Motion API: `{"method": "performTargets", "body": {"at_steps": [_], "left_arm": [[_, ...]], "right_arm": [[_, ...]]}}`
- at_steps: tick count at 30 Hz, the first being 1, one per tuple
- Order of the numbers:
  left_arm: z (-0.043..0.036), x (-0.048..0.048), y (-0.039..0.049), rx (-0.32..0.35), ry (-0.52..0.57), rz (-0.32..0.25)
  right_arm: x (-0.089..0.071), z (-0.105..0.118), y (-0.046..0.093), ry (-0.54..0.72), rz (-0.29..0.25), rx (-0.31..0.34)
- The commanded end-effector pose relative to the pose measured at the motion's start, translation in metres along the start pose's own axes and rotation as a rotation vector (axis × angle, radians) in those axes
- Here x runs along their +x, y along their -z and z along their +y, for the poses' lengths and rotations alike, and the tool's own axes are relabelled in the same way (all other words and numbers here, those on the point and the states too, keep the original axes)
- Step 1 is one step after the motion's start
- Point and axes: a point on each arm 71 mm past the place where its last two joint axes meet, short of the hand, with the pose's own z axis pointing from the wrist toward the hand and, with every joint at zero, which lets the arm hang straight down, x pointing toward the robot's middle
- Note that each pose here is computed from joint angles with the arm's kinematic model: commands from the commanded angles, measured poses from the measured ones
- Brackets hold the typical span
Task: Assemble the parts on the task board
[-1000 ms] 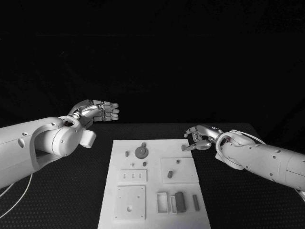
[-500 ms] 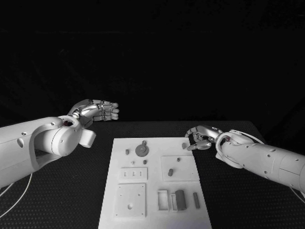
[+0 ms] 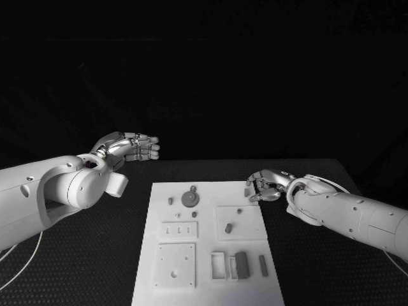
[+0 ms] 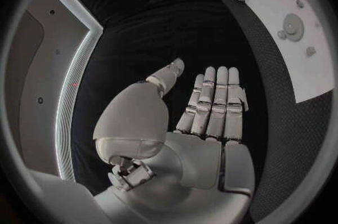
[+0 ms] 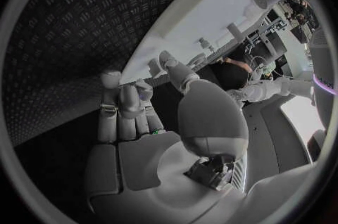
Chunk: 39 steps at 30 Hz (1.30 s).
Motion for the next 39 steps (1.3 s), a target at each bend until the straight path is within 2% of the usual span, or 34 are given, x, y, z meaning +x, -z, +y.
{"method": "performTargets", "body": {"at_steps": [1,39], "left_arm": [[-0.0020,0.0024,0.0006,0.019,-0.003,0.021],[-0.0018,0.0032,-0.0010,0.017,-0.005,0.022]], "right_arm": [[0.0021,0.0014,-0.0006,-0.011,0.017,-0.009],[0.0108,0.0089,-0.0053,-0.016,0.041,-0.020]]}}
